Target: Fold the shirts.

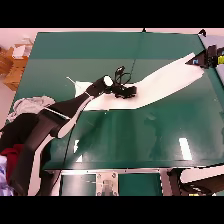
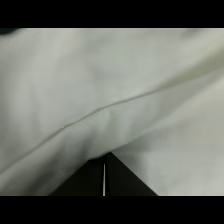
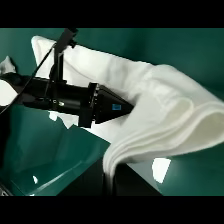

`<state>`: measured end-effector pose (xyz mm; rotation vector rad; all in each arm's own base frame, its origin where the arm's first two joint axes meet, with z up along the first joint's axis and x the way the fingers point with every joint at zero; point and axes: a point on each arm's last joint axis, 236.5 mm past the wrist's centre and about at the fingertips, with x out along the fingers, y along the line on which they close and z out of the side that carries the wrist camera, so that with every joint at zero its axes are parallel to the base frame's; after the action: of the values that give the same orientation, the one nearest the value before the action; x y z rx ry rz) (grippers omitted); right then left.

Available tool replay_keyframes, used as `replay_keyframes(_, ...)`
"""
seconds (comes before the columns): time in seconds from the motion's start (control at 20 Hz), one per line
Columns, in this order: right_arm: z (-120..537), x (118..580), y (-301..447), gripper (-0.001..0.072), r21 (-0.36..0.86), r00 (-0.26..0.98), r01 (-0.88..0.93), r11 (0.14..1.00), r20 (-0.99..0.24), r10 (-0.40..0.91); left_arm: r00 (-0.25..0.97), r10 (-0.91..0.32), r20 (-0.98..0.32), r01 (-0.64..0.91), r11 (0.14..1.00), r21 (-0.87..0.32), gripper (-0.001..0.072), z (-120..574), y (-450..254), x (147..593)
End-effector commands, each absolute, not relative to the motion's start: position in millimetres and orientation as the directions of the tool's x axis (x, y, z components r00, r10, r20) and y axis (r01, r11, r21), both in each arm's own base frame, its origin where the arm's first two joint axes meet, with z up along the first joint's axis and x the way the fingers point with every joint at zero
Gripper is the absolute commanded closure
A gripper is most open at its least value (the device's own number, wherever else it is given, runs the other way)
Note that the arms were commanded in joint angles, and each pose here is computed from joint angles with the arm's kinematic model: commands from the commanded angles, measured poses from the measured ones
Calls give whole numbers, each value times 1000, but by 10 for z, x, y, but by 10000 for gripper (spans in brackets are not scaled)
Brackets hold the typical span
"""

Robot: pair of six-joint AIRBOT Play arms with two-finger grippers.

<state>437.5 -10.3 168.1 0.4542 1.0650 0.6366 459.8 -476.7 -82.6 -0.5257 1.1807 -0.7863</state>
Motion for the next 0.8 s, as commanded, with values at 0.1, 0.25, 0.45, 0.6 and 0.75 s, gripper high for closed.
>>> replay_keyframes(0.1, 1827, 4345, 25, 697, 624, 341, -293, 724, -639, 689, 167, -808, -565, 263, 588, -765, 682, -602, -4837, 4691)
replay_keyframes(0.25, 1865, 4346, 57, 696, 658, 342, -255, 708, -624, 703, 133, -820, -556, 298, 568, -767, 682, -205, -4508, 4774)
replay_keyframes(0.45, 1993, 4338, 439, 696, 714, 299, -278, 642, -571, 764, 117, -827, -551, 353, 553, -755, 682, 507, -3662, 4916)
replay_keyframes(0.6, 1999, 4392, 971, 696, 730, 258, -291, 618, -562, 786, 163, -820, -548, 344, 568, -748, 682, 968, -2940, 5032)
replay_keyframes(0.75, 1912, 4448, 1769, 696, 726, 223, -350, 592, -549, 805, 233, -804, -546, 320, 594, -738, 682, 1282, -2284, 5128)
